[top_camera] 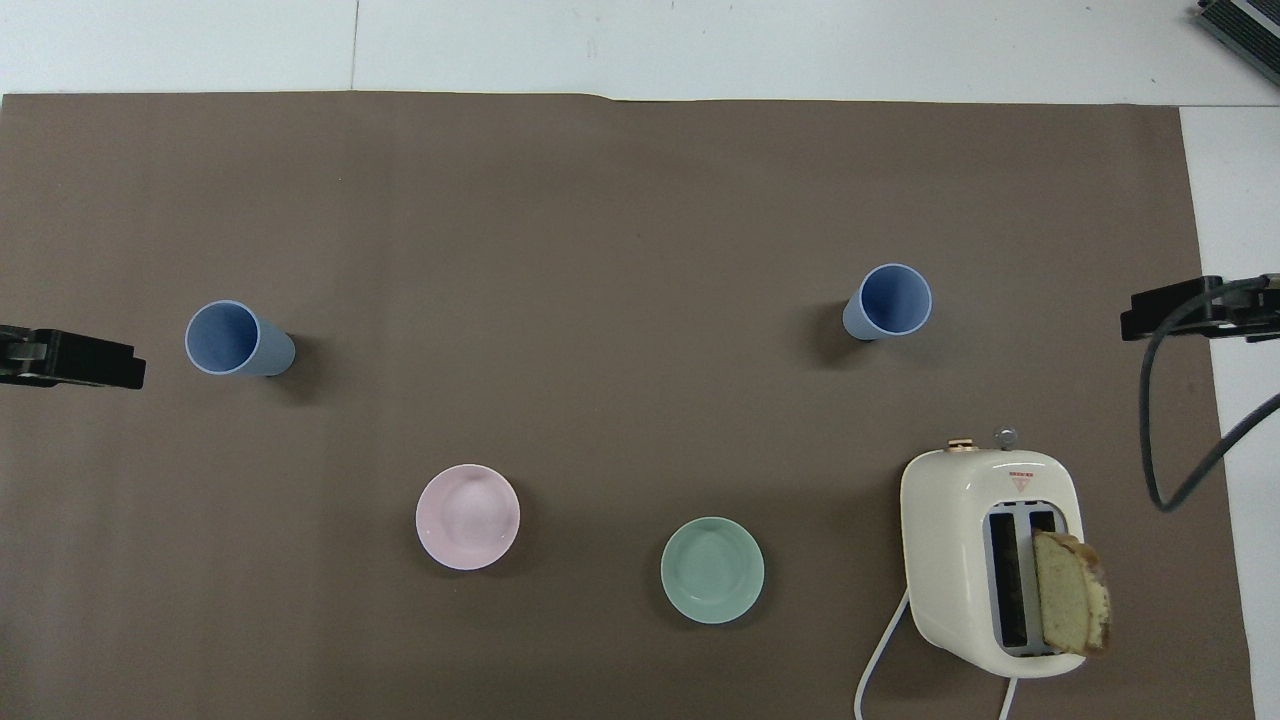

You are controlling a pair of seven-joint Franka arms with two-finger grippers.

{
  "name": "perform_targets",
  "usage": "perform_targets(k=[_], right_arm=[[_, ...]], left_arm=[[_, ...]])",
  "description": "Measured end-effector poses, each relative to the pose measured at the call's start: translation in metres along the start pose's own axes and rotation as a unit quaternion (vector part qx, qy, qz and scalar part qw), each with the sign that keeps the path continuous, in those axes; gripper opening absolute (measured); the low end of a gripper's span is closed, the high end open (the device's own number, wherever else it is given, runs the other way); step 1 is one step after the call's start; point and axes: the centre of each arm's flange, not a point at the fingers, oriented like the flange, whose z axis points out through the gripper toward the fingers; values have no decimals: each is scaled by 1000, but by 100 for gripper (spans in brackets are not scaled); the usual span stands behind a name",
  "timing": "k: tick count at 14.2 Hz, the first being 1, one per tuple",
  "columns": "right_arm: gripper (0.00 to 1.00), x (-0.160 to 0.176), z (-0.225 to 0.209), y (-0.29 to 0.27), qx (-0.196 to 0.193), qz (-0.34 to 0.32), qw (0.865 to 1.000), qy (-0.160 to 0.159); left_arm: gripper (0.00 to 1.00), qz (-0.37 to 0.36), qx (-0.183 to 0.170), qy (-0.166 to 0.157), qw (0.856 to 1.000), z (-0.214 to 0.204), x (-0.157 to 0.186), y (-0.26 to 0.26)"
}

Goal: Stack blue cups with both arms

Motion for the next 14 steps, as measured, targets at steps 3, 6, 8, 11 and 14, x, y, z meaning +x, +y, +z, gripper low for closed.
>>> perform_targets(k=[3, 6, 8, 11, 14], right_arm=[[100, 0, 0, -1, 0, -1, 1000, 0], [100, 0, 0, -4, 0, -4, 1000, 0], [100, 0, 0, -7, 1, -7, 1000, 0], [100, 0, 0, -13, 3, -11, 1000, 0], [100, -1, 0, -15, 14, -12, 1000, -1]], left_arm=[[100, 0, -1, 0, 1000, 0, 0, 0], [100, 0, -1, 0, 1000, 0, 0, 0], [100, -2, -1, 0, 1000, 1, 0, -2], [100, -13, -1, 4, 1000, 1, 1, -14], [100, -42, 0, 25, 999, 8, 8, -46]])
